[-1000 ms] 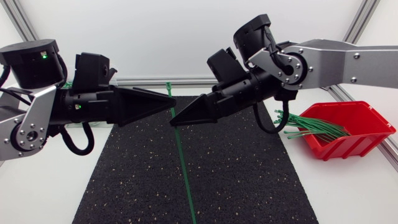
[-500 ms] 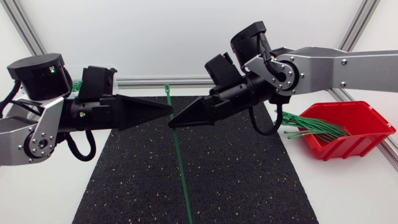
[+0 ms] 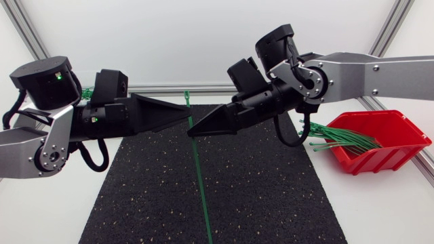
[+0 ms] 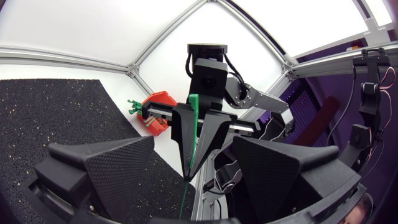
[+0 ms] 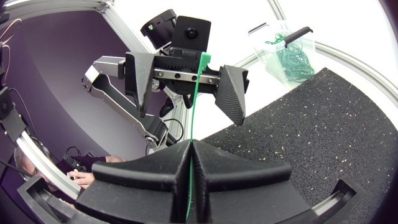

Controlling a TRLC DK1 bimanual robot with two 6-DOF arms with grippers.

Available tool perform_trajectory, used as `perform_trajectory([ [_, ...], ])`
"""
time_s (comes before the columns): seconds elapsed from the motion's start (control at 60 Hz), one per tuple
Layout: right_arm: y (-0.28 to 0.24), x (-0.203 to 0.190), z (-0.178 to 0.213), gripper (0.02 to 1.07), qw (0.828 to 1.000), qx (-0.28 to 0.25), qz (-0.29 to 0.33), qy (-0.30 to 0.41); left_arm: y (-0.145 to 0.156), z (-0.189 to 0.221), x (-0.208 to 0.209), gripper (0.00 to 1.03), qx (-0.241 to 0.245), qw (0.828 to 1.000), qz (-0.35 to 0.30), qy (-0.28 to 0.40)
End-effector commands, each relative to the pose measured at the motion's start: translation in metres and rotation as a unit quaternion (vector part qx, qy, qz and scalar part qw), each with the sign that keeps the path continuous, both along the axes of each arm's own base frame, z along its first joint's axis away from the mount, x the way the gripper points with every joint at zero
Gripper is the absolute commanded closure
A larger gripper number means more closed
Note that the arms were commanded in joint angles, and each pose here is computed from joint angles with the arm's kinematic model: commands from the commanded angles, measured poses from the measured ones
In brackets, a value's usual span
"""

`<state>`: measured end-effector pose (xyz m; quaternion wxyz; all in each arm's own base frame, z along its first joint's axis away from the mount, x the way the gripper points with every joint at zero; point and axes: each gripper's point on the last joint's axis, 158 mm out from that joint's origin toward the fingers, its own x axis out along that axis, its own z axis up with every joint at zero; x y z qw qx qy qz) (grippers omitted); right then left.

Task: Take a green cable tie from the red box, thread the tail through the head to close it, then place it in the transparent bin on the left.

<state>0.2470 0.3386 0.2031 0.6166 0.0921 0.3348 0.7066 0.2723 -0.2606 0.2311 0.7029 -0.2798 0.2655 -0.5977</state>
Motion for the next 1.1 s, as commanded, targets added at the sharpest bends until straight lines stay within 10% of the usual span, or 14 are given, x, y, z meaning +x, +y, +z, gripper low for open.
perform_trajectory([
  [0.0,-0.004,-0.001,-0.008,1.01,1.0,-0.003,-0.004,0.024,0.0,0.005,0.009,0.27,-0.006,1.0,0.007,0.005],
  [0.417,-0.004,-0.001,-0.013,1.01,1.0,-0.004,-0.001,0.031,0.003,0.008,0.017,0.71,-0.011,1.0,0.022,0.002],
  [1.083,0.003,-0.004,-0.024,1.01,0.999,-0.012,0.008,0.043,0.002,0.011,0.014,0.79,-0.014,1.0,0.019,0.007],
])
